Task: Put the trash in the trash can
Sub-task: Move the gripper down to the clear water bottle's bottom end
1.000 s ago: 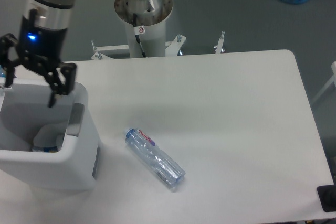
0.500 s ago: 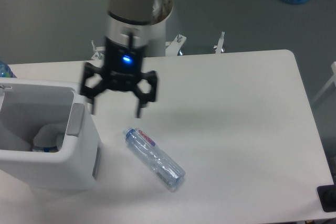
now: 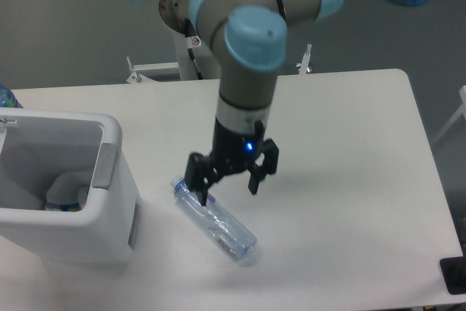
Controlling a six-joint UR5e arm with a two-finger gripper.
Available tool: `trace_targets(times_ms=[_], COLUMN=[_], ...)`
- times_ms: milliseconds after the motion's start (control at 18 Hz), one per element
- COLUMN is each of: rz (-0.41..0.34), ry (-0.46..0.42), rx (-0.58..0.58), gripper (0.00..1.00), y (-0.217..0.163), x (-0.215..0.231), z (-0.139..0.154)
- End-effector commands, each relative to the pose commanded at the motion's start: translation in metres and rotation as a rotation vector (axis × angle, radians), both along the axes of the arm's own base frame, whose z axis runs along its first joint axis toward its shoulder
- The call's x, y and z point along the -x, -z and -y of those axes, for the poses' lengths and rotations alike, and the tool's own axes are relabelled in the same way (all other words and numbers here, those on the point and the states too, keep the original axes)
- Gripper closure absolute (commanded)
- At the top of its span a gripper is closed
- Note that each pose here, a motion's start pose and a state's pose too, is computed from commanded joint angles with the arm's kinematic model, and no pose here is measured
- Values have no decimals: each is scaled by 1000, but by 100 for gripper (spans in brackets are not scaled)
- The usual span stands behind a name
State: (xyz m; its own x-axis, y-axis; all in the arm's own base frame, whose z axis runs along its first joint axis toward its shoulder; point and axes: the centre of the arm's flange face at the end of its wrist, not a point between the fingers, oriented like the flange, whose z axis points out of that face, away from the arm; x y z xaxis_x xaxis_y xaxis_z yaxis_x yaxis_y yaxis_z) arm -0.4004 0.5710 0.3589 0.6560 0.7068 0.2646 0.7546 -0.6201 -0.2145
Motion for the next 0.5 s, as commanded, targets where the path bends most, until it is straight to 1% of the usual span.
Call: trace_targets(times_ms=[111, 389, 500], rz=[16, 6, 6], ry=[-8, -42, -43], rx=[24, 115, 140], gripper=[0, 0, 0], y=[22, 72, 85], x=[9, 22, 24], z=[-7, -11, -12])
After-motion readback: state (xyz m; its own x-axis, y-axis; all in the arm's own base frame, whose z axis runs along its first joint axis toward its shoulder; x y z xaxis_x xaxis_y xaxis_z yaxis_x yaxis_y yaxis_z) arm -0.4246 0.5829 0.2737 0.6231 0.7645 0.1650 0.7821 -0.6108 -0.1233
